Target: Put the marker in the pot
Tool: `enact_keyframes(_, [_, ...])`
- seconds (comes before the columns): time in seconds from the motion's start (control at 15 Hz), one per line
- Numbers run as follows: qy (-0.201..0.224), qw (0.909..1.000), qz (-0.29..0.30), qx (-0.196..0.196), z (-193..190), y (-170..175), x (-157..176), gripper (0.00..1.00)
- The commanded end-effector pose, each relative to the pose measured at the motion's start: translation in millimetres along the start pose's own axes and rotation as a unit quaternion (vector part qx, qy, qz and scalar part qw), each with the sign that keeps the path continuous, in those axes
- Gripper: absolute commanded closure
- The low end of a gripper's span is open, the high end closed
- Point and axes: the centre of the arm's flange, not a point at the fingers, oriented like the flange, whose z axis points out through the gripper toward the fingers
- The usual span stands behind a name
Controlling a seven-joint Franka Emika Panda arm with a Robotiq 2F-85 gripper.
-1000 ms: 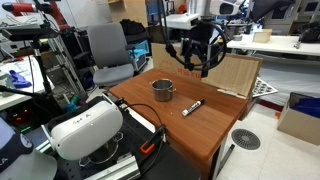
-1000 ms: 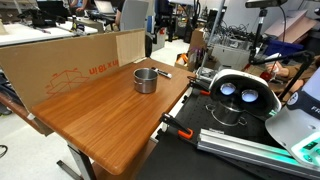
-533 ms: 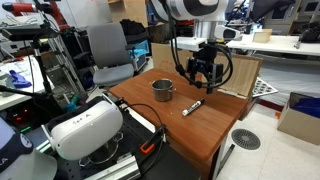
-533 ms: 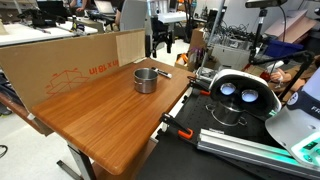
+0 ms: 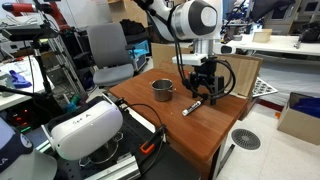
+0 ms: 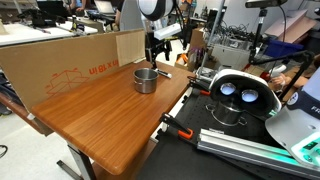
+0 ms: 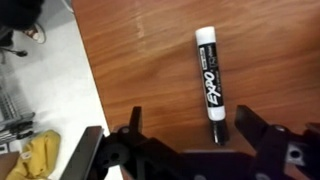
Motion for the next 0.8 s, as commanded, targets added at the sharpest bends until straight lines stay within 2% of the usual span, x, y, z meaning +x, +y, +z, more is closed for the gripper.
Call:
enact_keyframes(0.0, [0.021, 0.9988, -0.027, -0.035, 7, -13, 10, 0.0])
enact_keyframes(0.27, [0.029, 0.9955, -0.059, -0.069, 19, -25, 14, 0.0])
enact_keyframes(0.47, [0.023, 0.9942, -0.058, -0.087, 30, -24, 21, 0.0])
enact_keyframes(0.53, [0.025, 0.994, -0.059, -0.089, 30, -23, 23, 0.25])
enact_keyframes(0.6, [0.025, 0.9939, -0.059, -0.09, 32, -23, 23, 0.26])
enact_keyframes(0.73, [0.023, 0.9938, -0.06, -0.09, 32, -22, 25, 0.42])
